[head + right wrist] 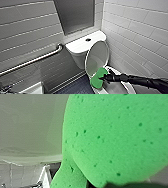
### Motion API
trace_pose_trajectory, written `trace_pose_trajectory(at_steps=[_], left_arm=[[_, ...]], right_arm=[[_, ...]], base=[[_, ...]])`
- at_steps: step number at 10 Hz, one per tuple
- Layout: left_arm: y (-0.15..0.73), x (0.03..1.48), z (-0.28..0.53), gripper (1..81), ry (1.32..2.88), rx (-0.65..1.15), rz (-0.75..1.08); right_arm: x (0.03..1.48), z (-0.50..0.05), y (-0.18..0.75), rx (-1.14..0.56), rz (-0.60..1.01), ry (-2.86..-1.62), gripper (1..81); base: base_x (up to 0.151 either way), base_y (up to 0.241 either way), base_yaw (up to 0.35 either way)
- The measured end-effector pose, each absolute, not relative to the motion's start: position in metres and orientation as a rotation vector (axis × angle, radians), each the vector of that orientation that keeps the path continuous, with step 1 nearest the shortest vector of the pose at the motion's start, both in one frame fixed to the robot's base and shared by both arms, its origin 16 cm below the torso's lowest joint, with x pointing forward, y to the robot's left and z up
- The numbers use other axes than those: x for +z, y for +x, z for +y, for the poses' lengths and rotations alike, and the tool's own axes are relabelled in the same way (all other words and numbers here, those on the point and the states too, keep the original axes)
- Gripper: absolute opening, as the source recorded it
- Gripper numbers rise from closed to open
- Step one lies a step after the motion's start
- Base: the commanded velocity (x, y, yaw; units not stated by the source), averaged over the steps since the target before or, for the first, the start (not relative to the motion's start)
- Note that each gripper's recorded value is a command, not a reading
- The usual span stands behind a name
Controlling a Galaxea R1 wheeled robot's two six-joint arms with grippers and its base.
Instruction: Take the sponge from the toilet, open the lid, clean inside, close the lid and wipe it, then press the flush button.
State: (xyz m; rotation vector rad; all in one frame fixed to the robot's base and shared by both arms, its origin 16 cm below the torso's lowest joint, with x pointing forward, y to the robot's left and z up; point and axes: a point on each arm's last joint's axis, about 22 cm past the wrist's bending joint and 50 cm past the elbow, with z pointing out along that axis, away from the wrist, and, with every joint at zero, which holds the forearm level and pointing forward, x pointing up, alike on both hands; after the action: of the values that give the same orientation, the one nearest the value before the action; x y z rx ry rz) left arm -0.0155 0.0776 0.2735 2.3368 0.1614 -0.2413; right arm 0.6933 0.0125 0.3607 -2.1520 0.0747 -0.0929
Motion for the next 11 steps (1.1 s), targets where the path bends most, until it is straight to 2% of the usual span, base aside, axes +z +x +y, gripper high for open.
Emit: trace_pose_trajectory(at_steps=[4, 7, 11], left_arm=[[-0.016, 0.273, 0.077, 81.1, 2.336, -0.241, 0.162], [-0.016, 0.273, 0.077, 81.1, 2.336, -0.241, 0.162], [-0.016, 0.273, 0.077, 81.1, 2.336, -0.242, 0.162]], right_arm=[[0.353, 0.012, 0.699, -0.146, 0.205, -2.121, 1.0], [0.321, 0.020, 0.649, -0.102, 0.300, -2.103, 1.0], [0.300, -0.012, 0.632, -0.125, 0.400, -2.118, 1.0]], base=[[0.000, 0.000, 0.000], [0.000, 0.000, 0.000], [0.000, 0.000, 0.000]])
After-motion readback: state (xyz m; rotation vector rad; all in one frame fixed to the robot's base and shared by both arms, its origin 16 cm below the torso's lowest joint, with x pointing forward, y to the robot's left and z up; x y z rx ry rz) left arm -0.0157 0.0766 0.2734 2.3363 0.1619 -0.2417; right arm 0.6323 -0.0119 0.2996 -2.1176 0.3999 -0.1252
